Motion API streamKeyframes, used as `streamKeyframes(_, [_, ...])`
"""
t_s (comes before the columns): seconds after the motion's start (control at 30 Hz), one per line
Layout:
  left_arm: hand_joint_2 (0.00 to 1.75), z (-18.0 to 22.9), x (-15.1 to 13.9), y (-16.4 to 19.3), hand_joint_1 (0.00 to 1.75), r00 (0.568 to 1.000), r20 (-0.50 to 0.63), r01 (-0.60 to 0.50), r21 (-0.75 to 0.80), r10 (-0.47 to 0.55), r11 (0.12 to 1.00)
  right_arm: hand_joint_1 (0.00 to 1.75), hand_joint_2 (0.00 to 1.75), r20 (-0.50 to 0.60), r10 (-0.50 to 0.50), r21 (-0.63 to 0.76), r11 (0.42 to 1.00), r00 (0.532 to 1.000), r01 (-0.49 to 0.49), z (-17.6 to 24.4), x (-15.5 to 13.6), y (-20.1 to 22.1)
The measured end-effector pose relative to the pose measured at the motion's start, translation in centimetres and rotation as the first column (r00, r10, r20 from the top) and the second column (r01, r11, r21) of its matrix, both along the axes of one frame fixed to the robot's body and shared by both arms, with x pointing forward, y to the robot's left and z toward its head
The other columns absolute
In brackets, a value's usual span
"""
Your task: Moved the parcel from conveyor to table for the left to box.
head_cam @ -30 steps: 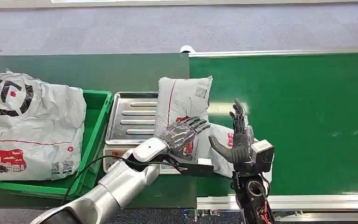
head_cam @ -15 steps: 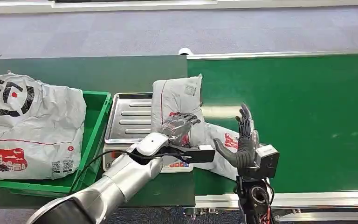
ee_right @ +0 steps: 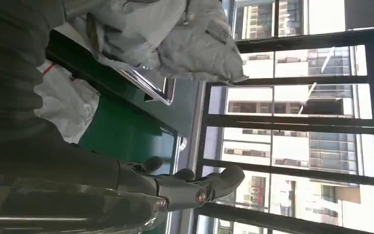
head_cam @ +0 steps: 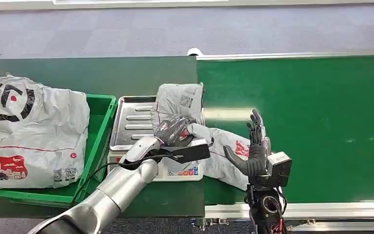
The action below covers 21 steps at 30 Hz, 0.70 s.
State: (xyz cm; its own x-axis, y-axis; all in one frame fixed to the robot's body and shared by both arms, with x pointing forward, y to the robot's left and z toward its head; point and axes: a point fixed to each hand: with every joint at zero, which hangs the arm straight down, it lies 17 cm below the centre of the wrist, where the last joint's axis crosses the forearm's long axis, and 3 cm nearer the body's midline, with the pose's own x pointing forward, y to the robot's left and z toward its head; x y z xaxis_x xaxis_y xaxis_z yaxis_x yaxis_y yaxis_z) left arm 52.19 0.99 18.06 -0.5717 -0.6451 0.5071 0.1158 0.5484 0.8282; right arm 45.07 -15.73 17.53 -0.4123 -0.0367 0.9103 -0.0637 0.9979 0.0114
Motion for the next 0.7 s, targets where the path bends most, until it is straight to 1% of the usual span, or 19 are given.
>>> streamKeyframes(0.03, [1.75, 1.1, -0.1, 0.5, 1.75, 0.999, 0.038, -0.01, -0.053, 0.012, 0.999, 0.0, 1.75, 0.0, 0.0, 0.002, 1.0, 1.0, 0.0, 0.0, 0.0, 0.0])
streamKeyframes(0.1, [1.75, 4.7, -0.6, 2.1, 1.75, 0.985, 0.159, -0.034, -0.183, 0.064, 0.983, 0.0, 1.75, -0.002, -0.002, 0.008, 1.0, 1.0, 0.002, 0.1, 0.0, 0.0])
streamKeyframes(0.13, [1.75, 6.6, -1.1, 3.2, 1.75, 0.966, 0.237, -0.046, -0.241, 0.105, 0.97, 0.0, 1.75, -0.005, -0.005, 0.01, 1.0, 1.0, 0.005, 0.1, 0.1, 0.0])
streamKeyframes(0.2, [1.75, 10.3, -2.7, 5.5, 1.75, 0.904, 0.387, -0.043, -0.342, 0.182, 0.939, 0.0, 1.75, -0.007, -0.017, 0.015, 1.0, 1.0, 0.017, 0.1, 0.1, -0.1])
streamKeyframes(0.27, [1.75, 13.0, -4.3, 7.6, 1.75, 0.848, 0.476, -0.015, -0.42, 0.235, 0.907, 0.0, 1.75, -0.006, -0.033, 0.018, 0.999, 0.999, 0.033, 0.2, 0.2, -0.4])
streamKeyframes(0.33, [1.75, 14.5, -5.5, 9.5, 1.75, 0.815, 0.51, 0.006, -0.482, 0.275, 0.876, 0.0, 1.75, -0.002, -0.049, 0.022, 0.999, 0.999, 0.049, 0.2, 0.3, -0.7])
streamKeyframes(0.4, [1.75, 15.7, -6.6, 11.3, 1.75, 0.783, 0.535, 0.003, -0.514, 0.318, 0.858, 0.0, 1.75, -0.002, -0.059, 0.03, 0.998, 0.998, 0.059, 0.2, 0.3, -0.9])
streamKeyframes(0.5, [1.75, 18.1, -8.6, 14.3, 1.75, 0.707, 0.589, -0.016, -0.539, 0.391, 0.842, 0.0, 1.75, -0.004, -0.07, 0.039, 0.997, 0.998, 0.07, 0.0, 0.3, -1.2])
streamKeyframes(0.57, [1.75, 19.5, -9.7, 16.3, 1.75, 0.637, 0.638, -0.058, -0.521, 0.433, 0.852, 0.0, 1.75, -0.004, -0.077, 0.041, 0.996, 0.997, 0.077, -0.2, 0.3, -1.5])
streamKeyframes(0.63, [1.75, 20.0, -10.2, 17.8, 1.75, 0.568, 0.689, -0.134, -0.463, 0.451, 0.876, 0.0, 1.75, -0.01, -0.087, 0.04, 0.995, 0.996, 0.087, -0.5, 0.1, -1.7])
streamKeyframes(0.67, [1.75, 19.9, -10.1, 18.9, 1.75, 0.539, 0.702, -0.189, -0.437, 0.465, 0.879, 0.0, 1.75, -0.015, -0.095, 0.042, 0.995, 0.995, 0.095, -0.7, 0.0, -1.9])
streamKeyframes(0.7, [1.75, 19.5, -9.6, 20.3, 1.75, 0.526, 0.693, -0.251, -0.427, 0.493, 0.869, 0.0, 1.75, -0.023, -0.105, 0.047, 0.993, 0.994, 0.106, -0.9, 0.0, -2.1])
